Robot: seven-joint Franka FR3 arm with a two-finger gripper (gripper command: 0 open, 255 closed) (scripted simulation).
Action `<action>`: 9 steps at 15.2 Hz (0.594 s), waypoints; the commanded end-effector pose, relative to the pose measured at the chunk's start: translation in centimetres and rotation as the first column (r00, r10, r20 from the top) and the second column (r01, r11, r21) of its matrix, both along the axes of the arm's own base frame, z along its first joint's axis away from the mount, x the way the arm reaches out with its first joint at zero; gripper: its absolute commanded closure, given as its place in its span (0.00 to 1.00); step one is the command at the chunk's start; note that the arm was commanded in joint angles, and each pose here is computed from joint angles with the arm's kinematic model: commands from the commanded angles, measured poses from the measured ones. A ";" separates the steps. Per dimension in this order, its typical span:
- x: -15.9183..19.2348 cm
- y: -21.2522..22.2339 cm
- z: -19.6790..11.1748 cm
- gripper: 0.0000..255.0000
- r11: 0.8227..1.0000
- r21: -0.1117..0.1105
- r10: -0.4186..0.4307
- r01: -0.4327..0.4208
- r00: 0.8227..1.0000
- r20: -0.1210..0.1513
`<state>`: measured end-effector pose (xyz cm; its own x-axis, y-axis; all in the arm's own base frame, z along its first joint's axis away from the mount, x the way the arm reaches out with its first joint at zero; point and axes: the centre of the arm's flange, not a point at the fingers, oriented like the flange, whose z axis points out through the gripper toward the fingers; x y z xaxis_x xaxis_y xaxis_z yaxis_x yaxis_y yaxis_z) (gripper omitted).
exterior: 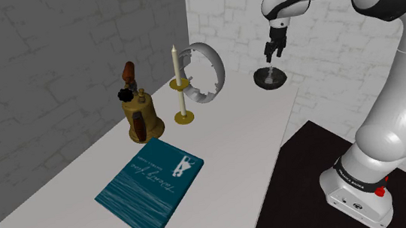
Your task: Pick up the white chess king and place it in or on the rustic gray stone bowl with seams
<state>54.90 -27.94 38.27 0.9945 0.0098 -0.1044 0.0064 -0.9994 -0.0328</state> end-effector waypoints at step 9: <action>0.5 -0.2 3.9 0.00 1.000 -0.011 -0.001 0.001 1.000 0.018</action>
